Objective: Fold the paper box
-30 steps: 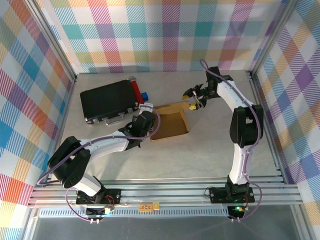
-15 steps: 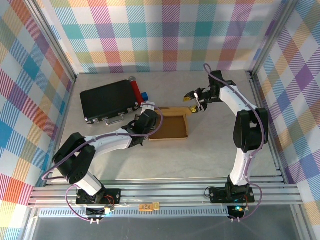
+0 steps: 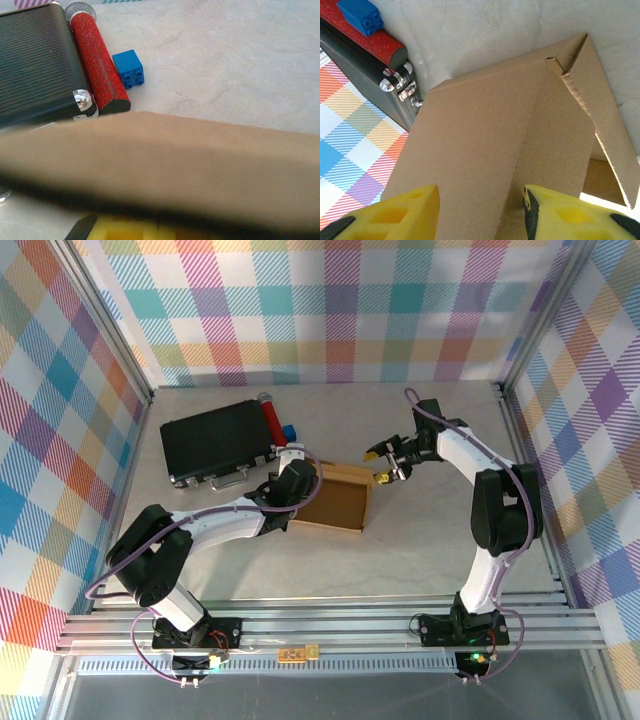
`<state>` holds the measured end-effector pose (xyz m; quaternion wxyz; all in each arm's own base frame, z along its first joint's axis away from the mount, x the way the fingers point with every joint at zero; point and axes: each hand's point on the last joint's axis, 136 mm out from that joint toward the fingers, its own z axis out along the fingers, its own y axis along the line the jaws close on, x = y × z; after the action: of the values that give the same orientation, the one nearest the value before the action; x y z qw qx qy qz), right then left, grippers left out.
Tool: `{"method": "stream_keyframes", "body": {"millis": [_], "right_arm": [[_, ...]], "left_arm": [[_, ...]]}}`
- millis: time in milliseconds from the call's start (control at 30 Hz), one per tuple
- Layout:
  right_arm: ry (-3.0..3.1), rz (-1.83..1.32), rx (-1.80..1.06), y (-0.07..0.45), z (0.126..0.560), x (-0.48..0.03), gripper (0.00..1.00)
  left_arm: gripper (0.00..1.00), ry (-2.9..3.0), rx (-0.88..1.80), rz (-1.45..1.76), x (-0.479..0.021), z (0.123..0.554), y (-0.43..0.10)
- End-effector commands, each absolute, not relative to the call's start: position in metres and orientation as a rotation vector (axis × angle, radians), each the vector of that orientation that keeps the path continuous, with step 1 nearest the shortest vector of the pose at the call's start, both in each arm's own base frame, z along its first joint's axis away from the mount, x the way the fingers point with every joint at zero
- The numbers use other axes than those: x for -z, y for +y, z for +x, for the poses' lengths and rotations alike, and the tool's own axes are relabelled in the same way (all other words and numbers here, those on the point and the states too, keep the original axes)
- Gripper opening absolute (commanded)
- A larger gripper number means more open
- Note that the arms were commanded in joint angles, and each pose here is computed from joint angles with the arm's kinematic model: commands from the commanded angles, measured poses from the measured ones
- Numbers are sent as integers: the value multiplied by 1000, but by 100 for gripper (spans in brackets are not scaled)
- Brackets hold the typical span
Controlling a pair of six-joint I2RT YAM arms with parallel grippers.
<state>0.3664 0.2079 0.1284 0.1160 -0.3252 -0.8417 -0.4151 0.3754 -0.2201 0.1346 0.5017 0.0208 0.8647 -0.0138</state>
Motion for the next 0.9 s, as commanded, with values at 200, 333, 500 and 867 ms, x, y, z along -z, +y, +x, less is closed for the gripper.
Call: {"method": "stream_keyframes", "body": {"millis": [200, 333, 500, 867], "right_arm": [[-2388, -956, 1244, 225, 351, -130, 47], [-2377, -970, 1245, 226, 349, -128, 42], [-2413, -946, 1210, 224, 344, -122, 38], [-2501, -901, 1128, 221, 328, -98, 30]], "left_arm": [[0, 2088, 97, -32, -137, 375, -221], [0, 2089, 128, -47, -138, 372, -222], [0, 2104, 158, -59, -135, 367, -222], [17, 2153, 329, -102, -132, 341, -222]]}}
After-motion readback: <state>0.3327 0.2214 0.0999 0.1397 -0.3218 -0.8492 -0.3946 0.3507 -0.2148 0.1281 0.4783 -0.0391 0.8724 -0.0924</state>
